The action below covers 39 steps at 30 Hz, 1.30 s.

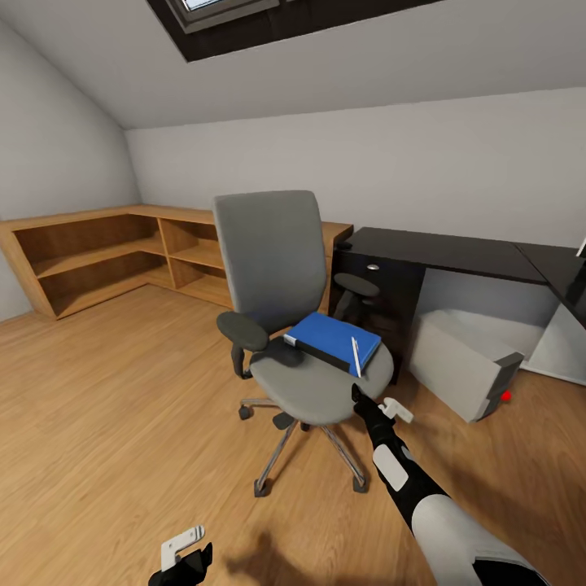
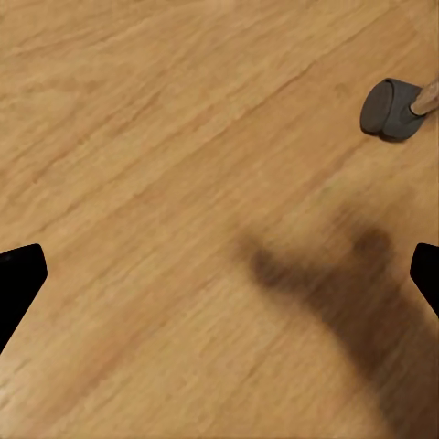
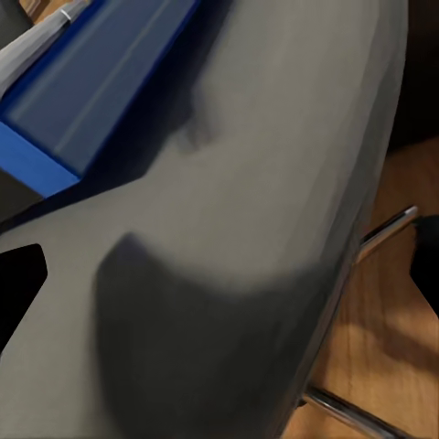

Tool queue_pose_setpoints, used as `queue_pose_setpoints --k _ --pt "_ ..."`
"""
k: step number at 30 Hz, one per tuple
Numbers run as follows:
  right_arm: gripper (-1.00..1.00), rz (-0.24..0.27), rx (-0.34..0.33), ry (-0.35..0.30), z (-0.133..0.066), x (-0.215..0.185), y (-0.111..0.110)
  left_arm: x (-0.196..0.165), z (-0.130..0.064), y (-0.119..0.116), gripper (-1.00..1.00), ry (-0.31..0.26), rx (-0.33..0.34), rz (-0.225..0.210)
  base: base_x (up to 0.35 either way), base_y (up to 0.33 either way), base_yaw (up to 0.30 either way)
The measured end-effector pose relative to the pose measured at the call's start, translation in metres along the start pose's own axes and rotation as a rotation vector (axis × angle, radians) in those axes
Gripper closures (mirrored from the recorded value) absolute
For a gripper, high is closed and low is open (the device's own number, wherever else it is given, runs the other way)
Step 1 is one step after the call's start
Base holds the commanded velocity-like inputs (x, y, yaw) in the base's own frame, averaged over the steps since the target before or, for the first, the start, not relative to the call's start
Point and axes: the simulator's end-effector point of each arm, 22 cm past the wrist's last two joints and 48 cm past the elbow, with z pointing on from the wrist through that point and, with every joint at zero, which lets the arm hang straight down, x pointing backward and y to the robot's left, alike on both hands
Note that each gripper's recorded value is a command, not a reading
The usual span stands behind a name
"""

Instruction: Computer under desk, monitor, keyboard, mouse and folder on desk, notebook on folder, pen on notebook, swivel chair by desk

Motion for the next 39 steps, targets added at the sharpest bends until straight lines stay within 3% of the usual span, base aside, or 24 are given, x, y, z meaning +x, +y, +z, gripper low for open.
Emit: queue_pose_setpoints --k 19,39 --pt "-1.00 0.010 -0.001 0.004 -0.0003 0.0031 0.0028 0.0001 0.0001 0.0000 -1.00 0.000 0.000 0.000 0.007 0.000 0.002" --pt "-1.00 0.009 -0.004 0.004 -0.0003 0.0033 0.0038 0.0000 0.0000 0.0000 -1.00 0.000 0.000 0.000 0.000 0.000 0.103"
